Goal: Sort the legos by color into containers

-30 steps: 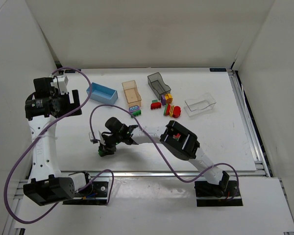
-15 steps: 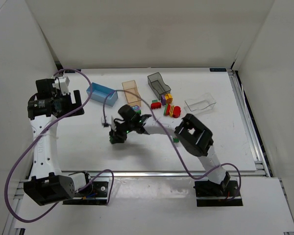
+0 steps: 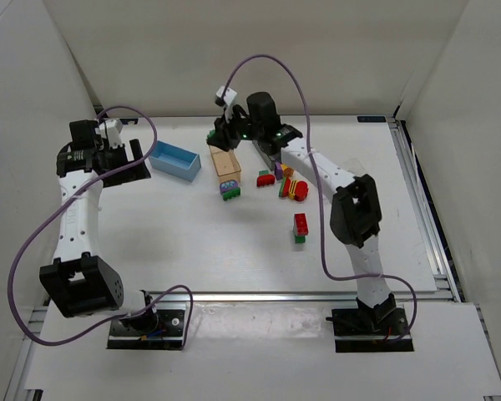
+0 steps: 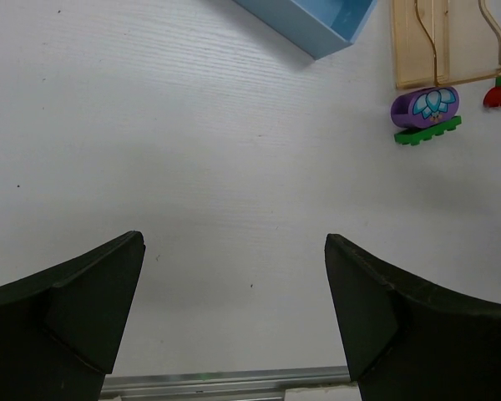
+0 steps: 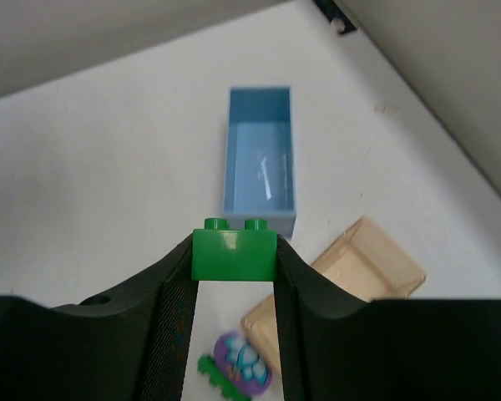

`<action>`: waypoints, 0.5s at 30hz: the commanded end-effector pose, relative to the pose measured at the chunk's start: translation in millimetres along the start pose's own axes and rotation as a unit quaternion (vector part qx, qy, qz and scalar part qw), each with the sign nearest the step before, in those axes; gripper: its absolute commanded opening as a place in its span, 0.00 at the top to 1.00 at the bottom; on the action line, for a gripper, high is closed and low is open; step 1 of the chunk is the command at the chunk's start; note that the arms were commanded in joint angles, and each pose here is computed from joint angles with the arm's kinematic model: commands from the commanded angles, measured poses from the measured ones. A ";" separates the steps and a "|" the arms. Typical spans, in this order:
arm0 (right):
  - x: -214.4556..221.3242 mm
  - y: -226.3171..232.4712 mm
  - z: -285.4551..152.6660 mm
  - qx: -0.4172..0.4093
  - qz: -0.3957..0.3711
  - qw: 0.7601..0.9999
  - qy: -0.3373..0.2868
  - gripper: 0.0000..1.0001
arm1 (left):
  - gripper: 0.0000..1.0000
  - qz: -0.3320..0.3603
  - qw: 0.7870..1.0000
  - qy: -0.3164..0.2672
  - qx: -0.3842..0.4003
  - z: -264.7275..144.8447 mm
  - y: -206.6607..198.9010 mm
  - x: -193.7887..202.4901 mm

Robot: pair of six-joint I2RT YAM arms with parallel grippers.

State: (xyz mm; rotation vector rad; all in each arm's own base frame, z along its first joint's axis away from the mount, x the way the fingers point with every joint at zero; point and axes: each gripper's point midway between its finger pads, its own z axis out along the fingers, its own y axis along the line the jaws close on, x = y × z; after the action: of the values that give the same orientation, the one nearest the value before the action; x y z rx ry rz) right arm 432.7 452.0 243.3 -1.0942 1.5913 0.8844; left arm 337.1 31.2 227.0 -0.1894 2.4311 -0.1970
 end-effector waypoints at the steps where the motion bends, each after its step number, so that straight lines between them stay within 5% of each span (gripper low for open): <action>1: -14.8 8.2 31.9 -0.011 0.046 0.999 -0.018 0.88 | 0.01 0.004 0.999 -0.044 0.015 -11.2 -8.6 -26.7; 15: 18.2 5.8 116.0 0.007 0.074 0.996 -0.048 0.88 | 0.00 0.004 0.999 -0.041 0.001 -13.1 -3.2 -14.7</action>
State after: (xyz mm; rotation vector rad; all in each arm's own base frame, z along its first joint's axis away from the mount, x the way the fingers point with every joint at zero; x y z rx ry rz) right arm 452.4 546.2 171.7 -0.9794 1.6919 1.0112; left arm 343.6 32.0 230.2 -0.1889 2.4105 -0.1979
